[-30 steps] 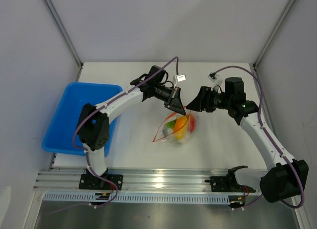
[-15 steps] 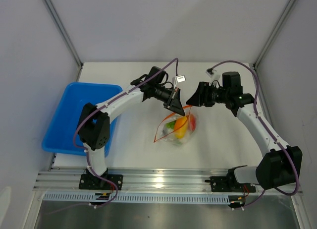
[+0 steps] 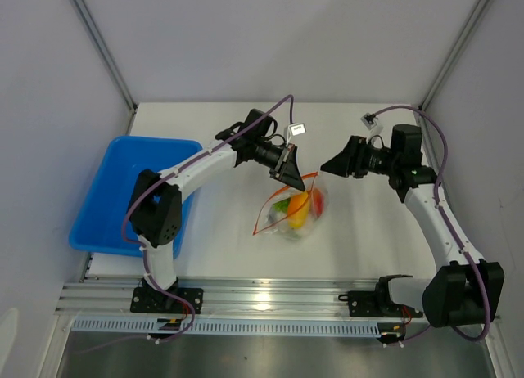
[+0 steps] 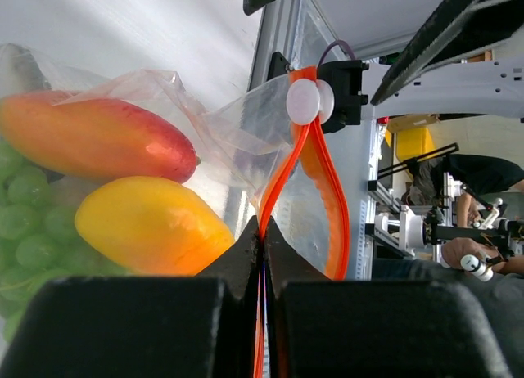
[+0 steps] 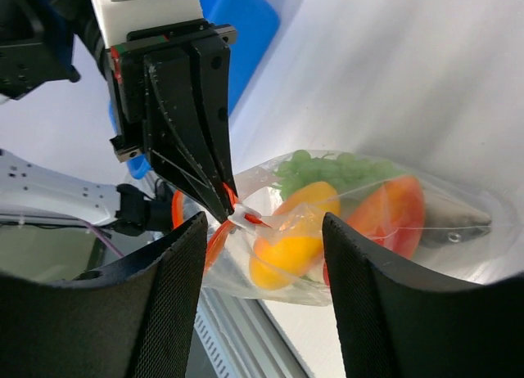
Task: Place the food in the zip-top bag and seal the zipper
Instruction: Adjust the zipper food storage bag at the center of the board.
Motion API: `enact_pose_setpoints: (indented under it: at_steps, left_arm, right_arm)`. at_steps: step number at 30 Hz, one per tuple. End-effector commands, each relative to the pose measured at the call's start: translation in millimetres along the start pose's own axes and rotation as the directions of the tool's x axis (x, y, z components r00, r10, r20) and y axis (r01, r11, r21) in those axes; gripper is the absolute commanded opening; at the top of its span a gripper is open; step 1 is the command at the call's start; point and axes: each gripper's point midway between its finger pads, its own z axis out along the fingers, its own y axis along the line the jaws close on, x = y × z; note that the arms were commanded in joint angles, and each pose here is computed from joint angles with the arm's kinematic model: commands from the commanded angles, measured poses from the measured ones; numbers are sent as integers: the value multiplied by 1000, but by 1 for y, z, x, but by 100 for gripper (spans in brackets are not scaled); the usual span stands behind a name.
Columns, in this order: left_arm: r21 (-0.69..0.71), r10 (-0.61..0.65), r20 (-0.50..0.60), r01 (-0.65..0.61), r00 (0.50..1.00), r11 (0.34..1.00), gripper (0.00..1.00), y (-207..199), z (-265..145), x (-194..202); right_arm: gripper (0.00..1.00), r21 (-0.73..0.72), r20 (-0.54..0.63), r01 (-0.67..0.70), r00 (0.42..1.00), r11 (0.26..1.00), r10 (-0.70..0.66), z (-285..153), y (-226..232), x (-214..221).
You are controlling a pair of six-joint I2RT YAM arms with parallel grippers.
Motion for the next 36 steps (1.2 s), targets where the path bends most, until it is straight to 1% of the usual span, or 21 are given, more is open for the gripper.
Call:
enact_pose_setpoints:
  at_steps: [1,3,12,20,28,34,35,36]
  left_arm:
    - [62,25,14,-26,1000,998,1,-13,-4,-10]
    - [69,21,13,-22,1000,997,0,-12,-4,-10]
    - [80,3,-3,-3,1000,997,1,-10,-3,-7]
    - [82,-1,-13,2,1000,997,1,-10,-4,-4]
    - [82,-8,-14,9,1000,997,1,-9,-6,-4]
    - [87,-9,-13,10,1000,996,1,-8,-7,-5]
    - [87,-7,-13,8,1000,996,1,-8,-7,-5]
    - [87,-7,-12,8,1000,996,1,-8,-7,-6]
  right_arm:
    - [60,-131,48,55,998,990,-49,-7,22,-10]
    - [58,-154,38,57,998,986,-52,-7,24,-6]
    - [57,-224,20,75,997,972,-73,-4,22,7]
    - [54,-252,8,81,997,964,-81,5,18,8]
    - [52,-246,-17,80,996,966,-87,14,8,15]
    - [44,-262,-44,80,995,962,-94,21,11,19]
    - [40,-265,-48,79,994,961,-95,21,11,20]
    - [38,-267,-50,76,994,961,-92,22,11,21]
